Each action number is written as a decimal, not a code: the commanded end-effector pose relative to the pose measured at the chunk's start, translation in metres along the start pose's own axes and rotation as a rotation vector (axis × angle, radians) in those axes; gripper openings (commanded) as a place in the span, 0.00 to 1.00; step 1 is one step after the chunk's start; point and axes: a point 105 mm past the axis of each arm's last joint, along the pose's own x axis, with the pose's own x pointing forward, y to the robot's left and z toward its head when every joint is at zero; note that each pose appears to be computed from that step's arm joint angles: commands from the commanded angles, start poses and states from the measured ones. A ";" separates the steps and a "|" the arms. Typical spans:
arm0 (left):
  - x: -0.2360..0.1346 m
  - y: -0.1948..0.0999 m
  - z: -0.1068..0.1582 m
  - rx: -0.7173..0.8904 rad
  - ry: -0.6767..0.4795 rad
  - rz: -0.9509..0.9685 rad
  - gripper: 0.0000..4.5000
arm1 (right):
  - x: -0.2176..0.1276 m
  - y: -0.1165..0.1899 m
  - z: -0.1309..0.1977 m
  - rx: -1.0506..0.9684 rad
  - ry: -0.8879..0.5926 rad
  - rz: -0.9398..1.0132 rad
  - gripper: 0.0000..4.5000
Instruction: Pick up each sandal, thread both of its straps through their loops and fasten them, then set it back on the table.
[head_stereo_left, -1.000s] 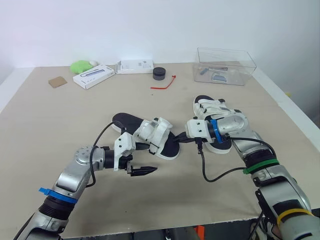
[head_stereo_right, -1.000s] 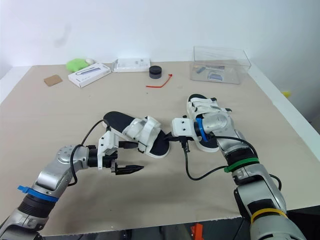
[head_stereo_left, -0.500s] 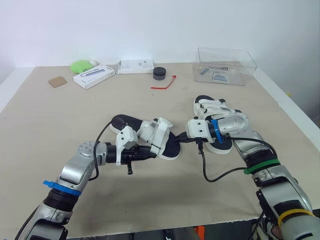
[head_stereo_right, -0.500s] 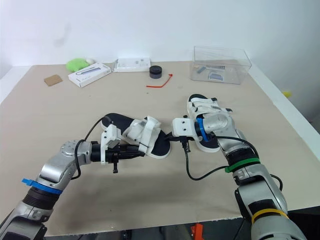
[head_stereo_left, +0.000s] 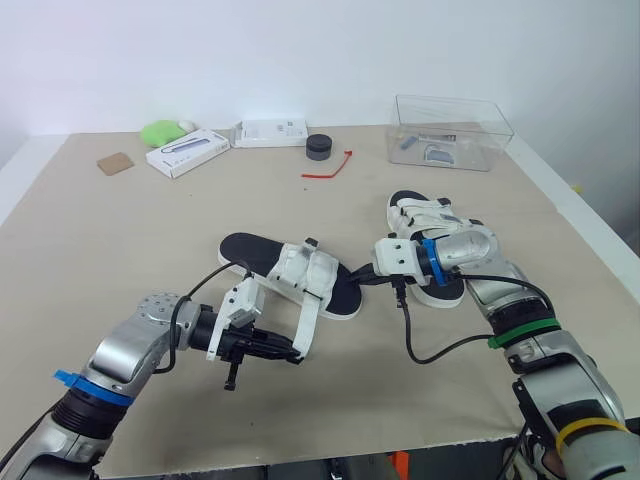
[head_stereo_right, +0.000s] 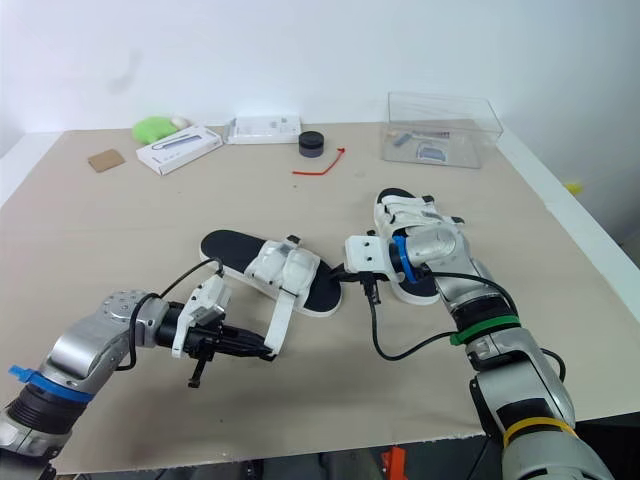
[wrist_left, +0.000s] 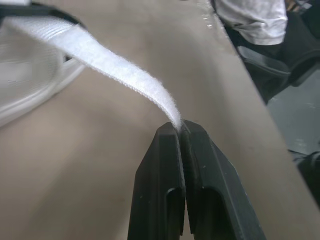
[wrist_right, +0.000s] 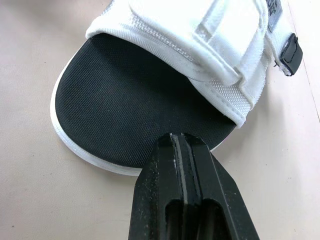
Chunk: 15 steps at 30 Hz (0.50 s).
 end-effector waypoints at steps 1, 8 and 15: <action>0.007 -0.019 0.004 0.005 -0.001 -0.079 0.01 | -0.001 0.005 -0.011 0.022 0.049 0.022 0.00; 0.010 -0.029 0.010 -0.027 -0.005 -0.107 0.01 | -0.001 0.006 -0.012 0.023 0.052 0.023 0.00; 0.010 -0.025 -0.002 -0.003 0.081 -0.089 0.07 | 0.000 0.004 -0.012 0.020 0.052 0.024 0.00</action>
